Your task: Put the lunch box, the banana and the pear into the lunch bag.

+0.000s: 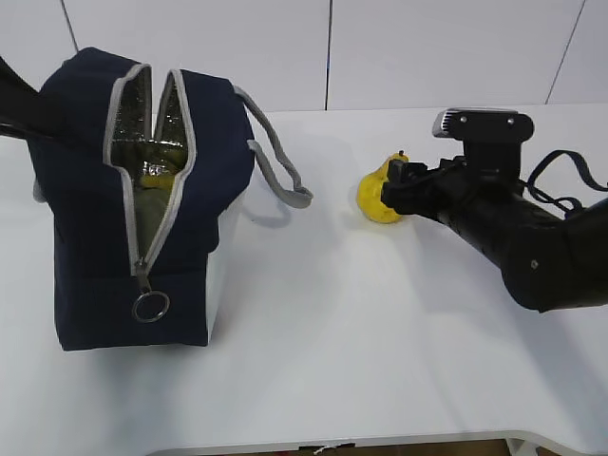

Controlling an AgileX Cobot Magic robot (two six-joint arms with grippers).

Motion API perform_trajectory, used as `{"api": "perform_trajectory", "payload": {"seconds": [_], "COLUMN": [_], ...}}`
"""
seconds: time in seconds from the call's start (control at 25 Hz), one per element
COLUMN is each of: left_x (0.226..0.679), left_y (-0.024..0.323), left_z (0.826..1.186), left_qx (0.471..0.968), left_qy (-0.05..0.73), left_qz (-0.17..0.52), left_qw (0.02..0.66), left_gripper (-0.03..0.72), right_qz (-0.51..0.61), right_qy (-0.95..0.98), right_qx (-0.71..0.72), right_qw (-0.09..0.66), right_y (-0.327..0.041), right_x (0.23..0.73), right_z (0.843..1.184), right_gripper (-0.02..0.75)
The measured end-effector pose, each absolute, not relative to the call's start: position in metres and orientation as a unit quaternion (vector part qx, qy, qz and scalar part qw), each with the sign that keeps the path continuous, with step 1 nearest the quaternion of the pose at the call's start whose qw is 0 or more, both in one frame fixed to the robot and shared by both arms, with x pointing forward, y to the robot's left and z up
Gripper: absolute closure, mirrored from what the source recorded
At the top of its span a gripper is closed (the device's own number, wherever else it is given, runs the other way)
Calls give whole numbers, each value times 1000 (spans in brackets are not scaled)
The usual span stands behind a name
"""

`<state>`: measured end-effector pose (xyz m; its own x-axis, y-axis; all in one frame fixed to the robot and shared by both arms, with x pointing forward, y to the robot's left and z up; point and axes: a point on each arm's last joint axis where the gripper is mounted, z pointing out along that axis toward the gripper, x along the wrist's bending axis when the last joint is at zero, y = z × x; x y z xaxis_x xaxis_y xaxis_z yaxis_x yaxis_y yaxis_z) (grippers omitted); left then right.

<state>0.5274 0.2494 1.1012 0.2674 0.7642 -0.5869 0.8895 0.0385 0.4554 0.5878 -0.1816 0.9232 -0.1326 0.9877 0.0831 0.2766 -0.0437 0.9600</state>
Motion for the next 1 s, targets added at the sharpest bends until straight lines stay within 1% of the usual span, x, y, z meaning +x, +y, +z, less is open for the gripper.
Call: {"api": "perform_trajectory", "payload": {"seconds": [0.16,0.32,0.48,0.76,1.0], "left_x": [527,527,527,527,527], "left_y": [249,249,249,249,249], "left_z": [1101,1101,1101,1101,1101], "left_qx": [689,689,689,689,689], "left_qy": [600,600,600,600,600], "left_qz": [-78,-78,-78,-78,-78], "left_qw": [399,399,399,399,399], "left_gripper": [677,677,677,677,677], "right_qz": [483,501,516,503,502], "right_qy": [576,560,538,543,544], "right_qx": [543,543,565,581,584], "right_qw": [373,375,354,339,334], "right_y": [-179,-176,-174,-172,-170], "right_x": [594,603,607,612,617], "right_z": [925,935,937,919,916], "right_gripper": [168,168,168,168,168]}}
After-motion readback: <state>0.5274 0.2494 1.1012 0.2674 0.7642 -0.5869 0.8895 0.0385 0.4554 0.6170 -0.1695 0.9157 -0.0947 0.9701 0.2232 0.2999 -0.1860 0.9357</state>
